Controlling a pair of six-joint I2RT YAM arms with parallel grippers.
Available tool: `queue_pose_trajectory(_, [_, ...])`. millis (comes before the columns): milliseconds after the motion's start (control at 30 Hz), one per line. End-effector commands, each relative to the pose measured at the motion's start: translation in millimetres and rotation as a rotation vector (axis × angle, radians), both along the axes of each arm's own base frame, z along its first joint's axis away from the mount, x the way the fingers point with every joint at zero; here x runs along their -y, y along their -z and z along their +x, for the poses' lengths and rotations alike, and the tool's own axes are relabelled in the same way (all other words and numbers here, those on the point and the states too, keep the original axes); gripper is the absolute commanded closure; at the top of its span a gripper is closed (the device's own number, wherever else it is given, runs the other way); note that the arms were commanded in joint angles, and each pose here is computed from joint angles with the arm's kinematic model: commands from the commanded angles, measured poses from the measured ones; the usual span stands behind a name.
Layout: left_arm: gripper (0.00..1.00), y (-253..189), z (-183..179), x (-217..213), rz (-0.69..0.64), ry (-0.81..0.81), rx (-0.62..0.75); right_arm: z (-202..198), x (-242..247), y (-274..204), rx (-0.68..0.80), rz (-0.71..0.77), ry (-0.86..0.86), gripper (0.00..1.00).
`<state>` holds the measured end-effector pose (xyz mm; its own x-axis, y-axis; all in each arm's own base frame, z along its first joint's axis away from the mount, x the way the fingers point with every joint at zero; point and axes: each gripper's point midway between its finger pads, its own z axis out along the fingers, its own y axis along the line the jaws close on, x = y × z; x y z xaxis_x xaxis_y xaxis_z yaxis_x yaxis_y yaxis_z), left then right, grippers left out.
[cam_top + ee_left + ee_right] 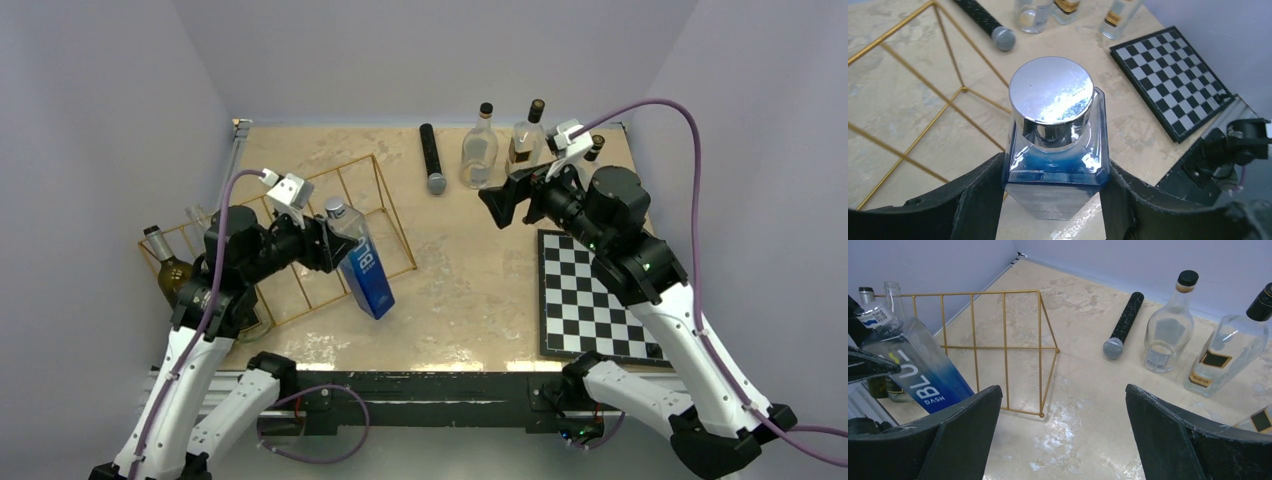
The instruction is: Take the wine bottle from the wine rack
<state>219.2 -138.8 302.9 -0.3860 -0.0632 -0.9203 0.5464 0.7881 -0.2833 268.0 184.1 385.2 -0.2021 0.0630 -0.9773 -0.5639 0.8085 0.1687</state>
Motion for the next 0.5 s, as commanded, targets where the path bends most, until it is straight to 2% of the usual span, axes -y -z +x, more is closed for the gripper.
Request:
queue_pose_trajectory(0, [1.00,-71.4,-12.3,38.7,-0.150,0.187,0.244,-6.1,10.7,0.0,0.003,-0.006,0.036,0.01])
queue_pose_trajectory(100, [1.00,-76.5,-20.8,55.5,-0.162,0.254,0.279,-12.1,14.1,0.5,0.006,-0.004,0.036,0.01])
queue_pose_trajectory(467, [1.00,-60.6,-35.3,127.3,-0.169,0.447,0.261,-29.4,26.9,-1.1,0.021,0.006,0.050,0.01])
